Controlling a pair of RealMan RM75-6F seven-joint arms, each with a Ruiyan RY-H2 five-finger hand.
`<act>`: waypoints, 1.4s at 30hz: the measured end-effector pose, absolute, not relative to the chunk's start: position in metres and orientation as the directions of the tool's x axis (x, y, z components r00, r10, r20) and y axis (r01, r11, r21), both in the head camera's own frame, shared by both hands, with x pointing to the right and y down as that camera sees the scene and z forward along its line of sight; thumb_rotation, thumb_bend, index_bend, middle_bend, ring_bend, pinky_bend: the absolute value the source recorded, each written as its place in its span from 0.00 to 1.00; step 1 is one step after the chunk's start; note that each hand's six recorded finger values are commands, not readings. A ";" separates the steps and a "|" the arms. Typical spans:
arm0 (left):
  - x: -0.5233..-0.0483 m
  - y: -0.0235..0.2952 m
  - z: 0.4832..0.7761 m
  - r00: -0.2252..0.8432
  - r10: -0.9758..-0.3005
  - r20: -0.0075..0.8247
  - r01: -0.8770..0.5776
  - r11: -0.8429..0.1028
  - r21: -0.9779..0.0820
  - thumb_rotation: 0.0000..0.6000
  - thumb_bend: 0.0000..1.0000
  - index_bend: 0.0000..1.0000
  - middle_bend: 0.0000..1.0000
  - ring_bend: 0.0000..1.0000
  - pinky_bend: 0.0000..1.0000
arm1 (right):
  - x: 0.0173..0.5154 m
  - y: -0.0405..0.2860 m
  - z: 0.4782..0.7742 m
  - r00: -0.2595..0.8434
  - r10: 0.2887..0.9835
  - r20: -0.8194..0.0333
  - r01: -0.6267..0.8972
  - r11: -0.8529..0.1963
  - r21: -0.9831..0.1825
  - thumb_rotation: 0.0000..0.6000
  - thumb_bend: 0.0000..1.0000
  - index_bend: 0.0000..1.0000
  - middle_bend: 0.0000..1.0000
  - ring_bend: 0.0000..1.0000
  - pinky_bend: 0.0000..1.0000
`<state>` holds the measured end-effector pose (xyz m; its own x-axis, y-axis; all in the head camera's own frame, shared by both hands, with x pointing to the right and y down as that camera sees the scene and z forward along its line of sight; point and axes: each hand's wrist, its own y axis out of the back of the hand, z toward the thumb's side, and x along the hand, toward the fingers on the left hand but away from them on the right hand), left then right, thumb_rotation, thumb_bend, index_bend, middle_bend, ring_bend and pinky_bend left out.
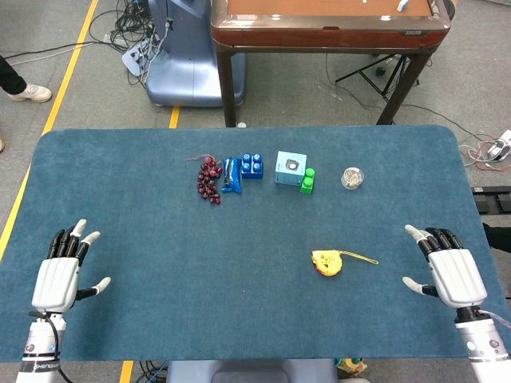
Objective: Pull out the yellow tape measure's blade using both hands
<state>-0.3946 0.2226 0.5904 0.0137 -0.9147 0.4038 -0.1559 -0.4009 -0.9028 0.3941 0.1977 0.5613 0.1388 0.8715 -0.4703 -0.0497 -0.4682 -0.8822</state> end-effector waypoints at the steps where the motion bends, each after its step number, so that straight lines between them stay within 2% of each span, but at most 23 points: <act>1: -0.394 0.223 0.591 0.014 -0.914 0.406 -0.158 -0.403 -0.901 1.00 0.09 0.17 0.00 0.00 0.00 | 0.394 0.198 0.562 0.139 0.869 -0.474 -0.051 -0.472 -0.880 1.00 0.08 0.18 0.29 0.19 0.18; 10: -0.395 0.225 0.590 0.018 -0.913 0.408 -0.167 -0.406 -0.899 1.00 0.09 0.17 0.00 0.00 0.00 | 0.379 0.198 0.575 0.168 0.836 -0.523 -0.069 -0.519 -0.852 1.00 0.08 0.22 0.33 0.20 0.18; 18: -0.401 0.229 0.586 0.002 -0.913 0.408 -0.169 -0.403 -0.900 1.00 0.09 0.17 0.00 0.00 0.00 | 0.339 0.196 0.612 0.258 0.755 -0.603 -0.127 -0.592 -0.796 1.00 0.08 0.31 0.34 0.21 0.18; 30: -0.416 0.234 0.578 -0.033 -0.912 0.408 -0.162 -0.398 -0.903 1.00 0.09 0.17 0.00 0.00 0.00 | 0.280 0.183 0.675 0.317 0.655 -0.686 -0.217 -0.654 -0.724 1.00 0.08 0.32 0.29 0.21 0.18; 42: -0.421 0.236 0.573 -0.048 -0.912 0.408 -0.157 -0.397 -0.904 1.00 0.09 0.17 0.00 0.00 0.00 | 0.253 0.181 0.699 0.334 0.580 -0.743 -0.319 -0.672 -0.668 1.00 0.07 0.32 0.27 0.18 0.18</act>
